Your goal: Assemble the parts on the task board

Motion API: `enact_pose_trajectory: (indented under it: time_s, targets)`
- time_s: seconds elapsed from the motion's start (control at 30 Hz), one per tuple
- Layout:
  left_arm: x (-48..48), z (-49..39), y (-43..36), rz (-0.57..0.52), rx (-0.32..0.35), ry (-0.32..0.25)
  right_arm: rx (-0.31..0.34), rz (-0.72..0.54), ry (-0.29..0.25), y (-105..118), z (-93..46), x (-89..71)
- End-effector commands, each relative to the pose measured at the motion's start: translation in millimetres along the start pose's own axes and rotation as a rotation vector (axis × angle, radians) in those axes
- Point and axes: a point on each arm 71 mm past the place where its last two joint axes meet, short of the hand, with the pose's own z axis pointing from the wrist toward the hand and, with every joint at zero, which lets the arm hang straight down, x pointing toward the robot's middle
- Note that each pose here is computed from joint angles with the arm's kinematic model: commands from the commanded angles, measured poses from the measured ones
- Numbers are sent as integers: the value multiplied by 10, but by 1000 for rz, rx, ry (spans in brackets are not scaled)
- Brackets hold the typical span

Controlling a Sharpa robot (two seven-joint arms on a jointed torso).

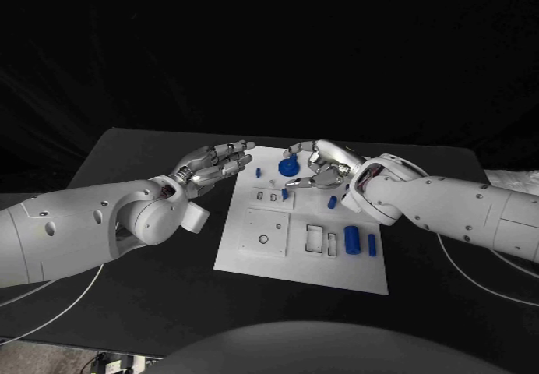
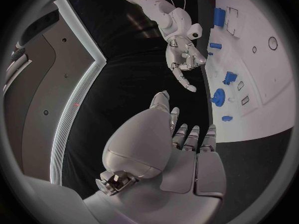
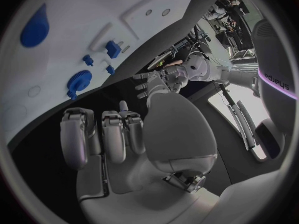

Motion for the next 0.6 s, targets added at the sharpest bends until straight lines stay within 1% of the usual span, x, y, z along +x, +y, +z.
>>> enact_pose_trajectory:
  time_s: [0.03, 0.17, 0.27, 0.33, 0.47, 0.5, 0.6]
  targets:
    - [37, 5, -18, 3, 18, 13, -64, 20, -29, 96, -14, -162]
    - [56, -1, -26, 6, 23, 1, -61, 9, -36, 118, -84, -372]
    - [72, -12, -44, 18, 31, -16, -44, 8, -48, 85, -188, -509]
    - [74, -13, -67, 46, 41, -26, -33, 11, -57, 53, -264, -574]
    - [60, 31, -161, 146, 71, -35, -2, 25, -66, -15, -414, -661]
    - [43, 77, -224, 219, 78, -28, 12, 31, -67, -43, -476, -686]
    - [8, 156, -329, 361, 65, -8, 31, 40, -63, -73, -556, -706]
